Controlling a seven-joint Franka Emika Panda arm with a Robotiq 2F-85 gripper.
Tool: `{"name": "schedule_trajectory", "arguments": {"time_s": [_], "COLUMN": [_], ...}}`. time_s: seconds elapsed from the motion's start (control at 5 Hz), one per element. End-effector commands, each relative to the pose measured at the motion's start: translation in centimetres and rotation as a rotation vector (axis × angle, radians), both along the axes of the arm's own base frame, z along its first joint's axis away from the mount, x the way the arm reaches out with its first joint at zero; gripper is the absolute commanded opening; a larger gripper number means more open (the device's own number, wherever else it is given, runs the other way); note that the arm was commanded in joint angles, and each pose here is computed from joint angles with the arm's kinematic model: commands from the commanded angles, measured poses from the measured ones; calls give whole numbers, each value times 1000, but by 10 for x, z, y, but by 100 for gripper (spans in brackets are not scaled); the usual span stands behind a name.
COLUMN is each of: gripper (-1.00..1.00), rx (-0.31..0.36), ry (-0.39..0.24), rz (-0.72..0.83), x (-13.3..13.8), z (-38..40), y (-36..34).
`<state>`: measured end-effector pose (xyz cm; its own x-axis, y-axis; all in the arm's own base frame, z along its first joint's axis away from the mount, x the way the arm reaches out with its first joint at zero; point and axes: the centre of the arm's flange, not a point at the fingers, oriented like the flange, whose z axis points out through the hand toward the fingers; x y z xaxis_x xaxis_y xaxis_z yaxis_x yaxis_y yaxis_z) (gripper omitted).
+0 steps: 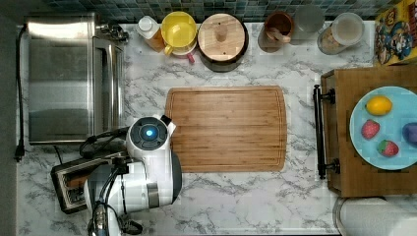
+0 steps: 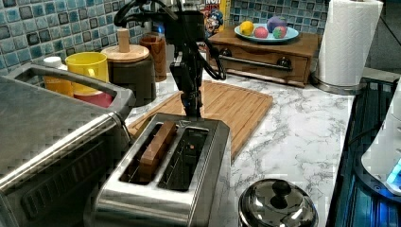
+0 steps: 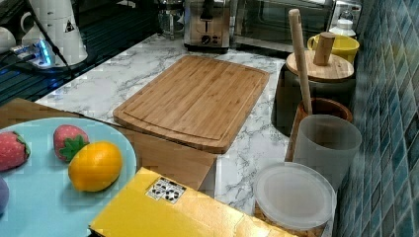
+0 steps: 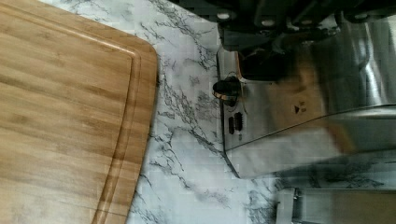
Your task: Turn on the toaster.
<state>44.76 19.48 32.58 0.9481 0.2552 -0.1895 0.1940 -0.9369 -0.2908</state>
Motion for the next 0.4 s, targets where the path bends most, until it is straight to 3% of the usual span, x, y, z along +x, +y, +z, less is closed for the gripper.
{"name": "schedule_trajectory", "arguments": {"time_s": [0.2, 0.4], "gripper": [-100, -100], "rx": [-83, -155], "ry": [96, 200], "rz": [70, 110], "x": [-18, -36], "z": [-53, -107], "y": [39, 50]}}
